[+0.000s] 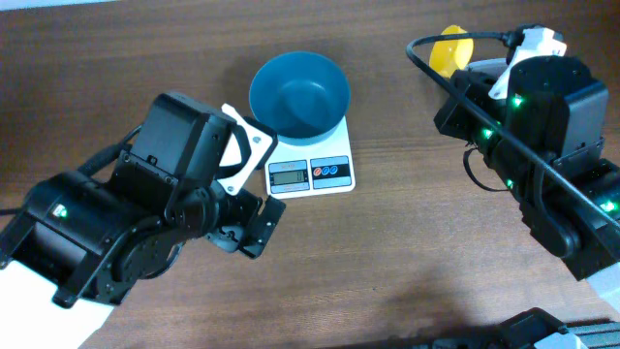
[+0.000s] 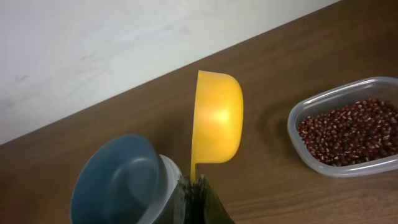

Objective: Scoop item into bowl and weigh 50g on scale
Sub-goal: 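Carry the scoop with the right gripper toward the bean tub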

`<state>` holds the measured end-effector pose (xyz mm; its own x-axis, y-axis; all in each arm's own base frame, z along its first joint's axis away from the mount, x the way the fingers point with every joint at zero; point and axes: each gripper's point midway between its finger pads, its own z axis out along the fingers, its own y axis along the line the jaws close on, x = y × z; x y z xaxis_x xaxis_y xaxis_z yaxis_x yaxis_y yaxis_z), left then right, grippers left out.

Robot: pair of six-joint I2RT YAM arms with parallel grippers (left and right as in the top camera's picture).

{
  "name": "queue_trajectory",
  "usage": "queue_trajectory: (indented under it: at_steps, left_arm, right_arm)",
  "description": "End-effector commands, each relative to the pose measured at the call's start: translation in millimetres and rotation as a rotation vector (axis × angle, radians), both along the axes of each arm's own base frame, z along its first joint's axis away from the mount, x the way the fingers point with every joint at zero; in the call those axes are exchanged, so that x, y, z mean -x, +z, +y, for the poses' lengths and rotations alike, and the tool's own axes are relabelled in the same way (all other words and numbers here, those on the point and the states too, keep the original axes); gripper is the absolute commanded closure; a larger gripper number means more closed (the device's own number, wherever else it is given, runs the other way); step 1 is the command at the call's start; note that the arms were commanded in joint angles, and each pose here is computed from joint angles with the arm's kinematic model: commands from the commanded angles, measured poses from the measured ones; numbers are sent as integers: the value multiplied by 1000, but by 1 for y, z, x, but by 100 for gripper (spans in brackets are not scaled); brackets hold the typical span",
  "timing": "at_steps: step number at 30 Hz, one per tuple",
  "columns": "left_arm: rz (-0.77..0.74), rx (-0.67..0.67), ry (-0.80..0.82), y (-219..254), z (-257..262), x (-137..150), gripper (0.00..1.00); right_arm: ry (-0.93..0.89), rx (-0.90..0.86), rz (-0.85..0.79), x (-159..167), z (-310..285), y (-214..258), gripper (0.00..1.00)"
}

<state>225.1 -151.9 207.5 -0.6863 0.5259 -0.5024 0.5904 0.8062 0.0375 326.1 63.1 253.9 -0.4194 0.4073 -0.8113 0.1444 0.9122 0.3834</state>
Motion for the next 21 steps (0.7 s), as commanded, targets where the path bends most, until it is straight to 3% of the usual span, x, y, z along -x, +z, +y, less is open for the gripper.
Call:
queue_trajectory:
  at_steps: [1, 8, 11, 16, 21]
  left_arm:
    - [-60, 22, 5, 15, -3, -11, 1]
    - [-60, 22, 5, 15, -3, -11, 1]
    - [-59, 21, 5, 15, -3, -11, 1]
    - [-59, 21, 5, 15, -3, -11, 1]
    - [-60, 21, 5, 15, -3, -10, 1]
  right_arm:
    - [17, 2, 6, 3, 0, 3, 96]
    - [19, 0, 1, 13, -2, 8, 96]
    - [168, 100, -23, 23, 10, 15, 96]
    - [200, 174, -59, 38, 5, 26, 96]
    - [101, 206, 81, 50, -29, 16, 96]
